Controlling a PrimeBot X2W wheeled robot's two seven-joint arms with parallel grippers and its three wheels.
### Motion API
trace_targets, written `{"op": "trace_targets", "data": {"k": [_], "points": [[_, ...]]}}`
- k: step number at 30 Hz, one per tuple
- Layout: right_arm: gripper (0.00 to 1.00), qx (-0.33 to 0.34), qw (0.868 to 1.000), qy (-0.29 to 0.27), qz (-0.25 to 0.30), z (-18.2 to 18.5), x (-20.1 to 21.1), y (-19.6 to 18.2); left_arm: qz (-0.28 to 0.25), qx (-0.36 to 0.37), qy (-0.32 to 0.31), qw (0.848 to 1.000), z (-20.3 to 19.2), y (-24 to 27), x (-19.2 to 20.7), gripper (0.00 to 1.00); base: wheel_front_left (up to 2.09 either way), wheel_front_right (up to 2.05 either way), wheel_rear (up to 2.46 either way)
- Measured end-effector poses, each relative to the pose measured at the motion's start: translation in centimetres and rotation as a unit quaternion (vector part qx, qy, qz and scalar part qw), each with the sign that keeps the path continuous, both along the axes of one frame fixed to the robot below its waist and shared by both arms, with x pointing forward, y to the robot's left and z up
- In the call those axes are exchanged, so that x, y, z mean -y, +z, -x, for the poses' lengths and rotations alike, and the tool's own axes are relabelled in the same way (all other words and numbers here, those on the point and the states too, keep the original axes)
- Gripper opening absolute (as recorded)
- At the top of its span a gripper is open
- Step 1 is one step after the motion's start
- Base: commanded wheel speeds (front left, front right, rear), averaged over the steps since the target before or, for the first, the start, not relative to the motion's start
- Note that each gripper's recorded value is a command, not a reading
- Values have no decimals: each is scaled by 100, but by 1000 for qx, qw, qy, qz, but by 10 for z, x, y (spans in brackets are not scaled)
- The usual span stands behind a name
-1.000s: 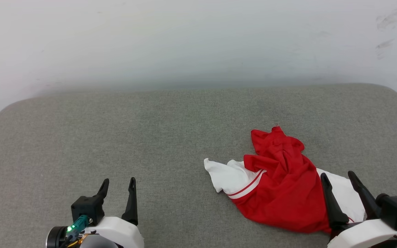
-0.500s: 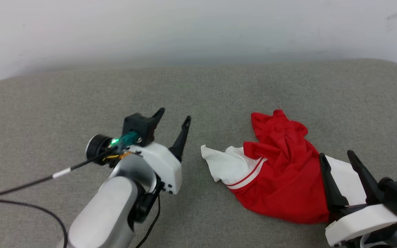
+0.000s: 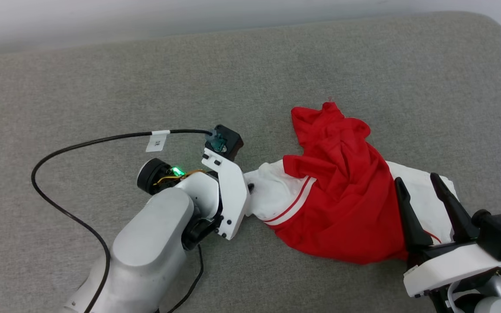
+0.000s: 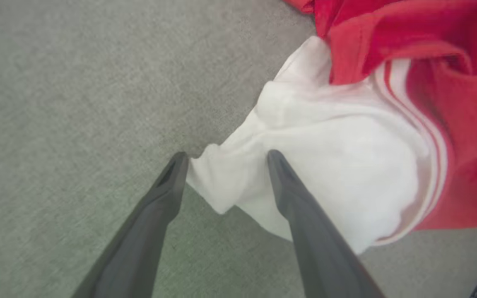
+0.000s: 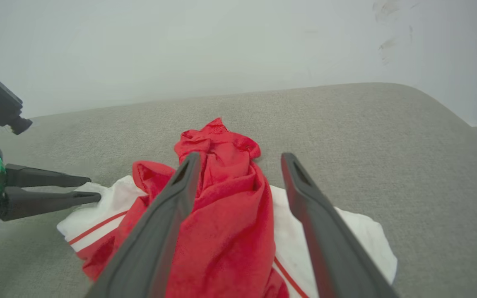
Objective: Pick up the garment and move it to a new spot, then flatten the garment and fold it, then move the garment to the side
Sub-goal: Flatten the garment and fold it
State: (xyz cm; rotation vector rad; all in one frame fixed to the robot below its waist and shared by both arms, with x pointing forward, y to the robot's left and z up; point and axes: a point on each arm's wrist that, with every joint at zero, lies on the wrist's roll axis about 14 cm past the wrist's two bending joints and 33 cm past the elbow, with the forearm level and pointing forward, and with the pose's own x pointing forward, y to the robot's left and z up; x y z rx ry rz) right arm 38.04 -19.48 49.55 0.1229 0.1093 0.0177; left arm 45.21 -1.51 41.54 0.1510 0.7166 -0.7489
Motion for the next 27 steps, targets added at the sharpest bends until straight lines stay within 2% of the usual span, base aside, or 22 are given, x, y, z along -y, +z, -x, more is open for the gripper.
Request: {"op": "trace_targets", "data": {"k": [5,9,10,11,16,20,27], "points": [[100,-13,1000,-14,-2,1,9,-9,-60,-83,-16,995,9,-38,-4,100,0,0,0],[100,-16,1000,-20,-5,2,12,-12,-69,-120,-21,990,12,-43,-1,98,0,0,0],[100,-15,1000,-21,-5,3,12,-12,-69,-122,-20,990,13,-43,-1,38,0,0,0],[100,-15,1000,-21,-5,3,13,-12,-67,-123,-20,990,14,-42,-1,0,0,0,0],[100,-11,1000,-25,-9,5,16,-8,-33,-73,9,997,12,-32,-8,0,0,0,0],[100,-6,1000,-23,-12,6,14,-4,-26,0,55,998,-3,-11,-41,0,0,0,0],[100,-5,1000,-17,-15,8,12,1,4,79,163,984,2,28,-104,0,0,0,0]]}}
